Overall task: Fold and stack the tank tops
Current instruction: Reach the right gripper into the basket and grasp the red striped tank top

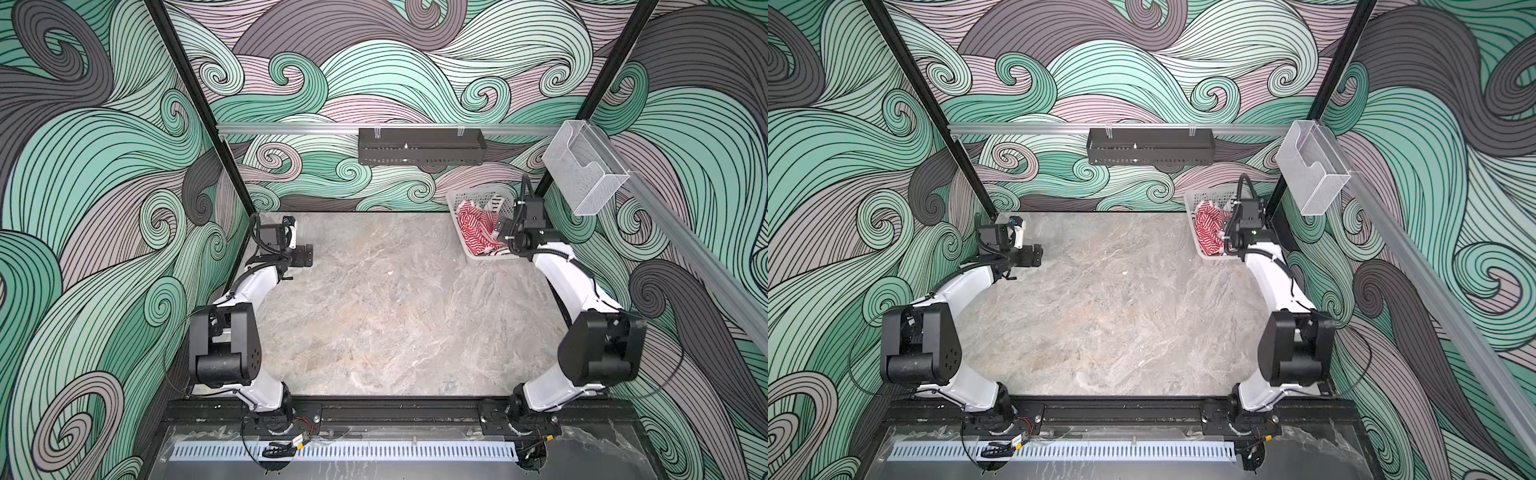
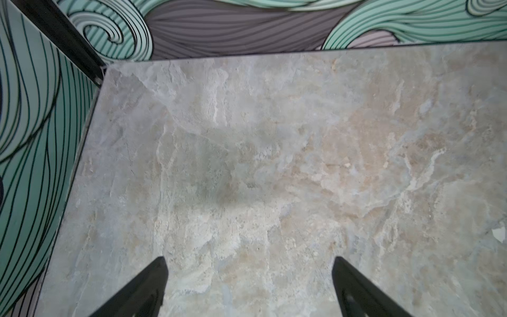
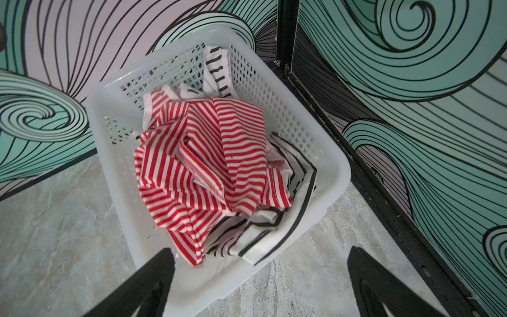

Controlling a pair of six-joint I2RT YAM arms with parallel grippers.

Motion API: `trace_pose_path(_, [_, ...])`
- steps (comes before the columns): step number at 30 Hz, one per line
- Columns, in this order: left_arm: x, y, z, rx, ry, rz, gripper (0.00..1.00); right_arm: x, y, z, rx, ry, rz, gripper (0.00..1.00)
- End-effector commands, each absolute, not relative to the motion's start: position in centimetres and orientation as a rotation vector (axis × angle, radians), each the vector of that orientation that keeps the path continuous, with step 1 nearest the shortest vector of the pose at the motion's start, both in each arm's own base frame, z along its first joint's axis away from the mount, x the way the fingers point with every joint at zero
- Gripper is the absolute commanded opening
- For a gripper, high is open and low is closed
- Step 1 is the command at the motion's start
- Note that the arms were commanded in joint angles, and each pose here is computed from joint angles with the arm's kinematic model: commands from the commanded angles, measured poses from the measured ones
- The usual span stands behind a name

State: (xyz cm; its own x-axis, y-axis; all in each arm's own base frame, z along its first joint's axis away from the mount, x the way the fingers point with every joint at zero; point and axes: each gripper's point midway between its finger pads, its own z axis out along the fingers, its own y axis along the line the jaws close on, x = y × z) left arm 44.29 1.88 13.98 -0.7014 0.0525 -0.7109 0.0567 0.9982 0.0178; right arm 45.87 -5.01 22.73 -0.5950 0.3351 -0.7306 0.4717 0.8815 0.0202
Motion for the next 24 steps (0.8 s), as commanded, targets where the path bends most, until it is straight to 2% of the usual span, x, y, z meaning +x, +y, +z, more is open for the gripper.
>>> trace_pose_path(1, [40.0,-0.1,11.4,0.156,2.603,-0.135,0.96,40.9,-5.0,18.6,0.567,2.609,-0.369,0.99])
trace_pose_path(7, [38.8,-1.8,14.2,0.222,2.625,-0.216,0.95,46.3,-5.7,18.3,0.585,2.636,-0.118,0.98])
trace_pose_path(11, [37.9,-2.1,15.2,0.236,2.609,-0.222,0.93,48.9,-5.2,16.8,0.632,2.656,0.139,0.87])
trace_pose_path(16, [37.2,-2.4,14.7,0.247,2.606,-0.225,0.91,50.6,-2.8,16.2,0.64,2.651,0.379,0.62])
trace_pose_path(24, [36.8,-3.0,14.1,0.233,2.635,-0.257,0.9,50.9,-2.6,14.8,0.709,2.645,0.408,0.57])
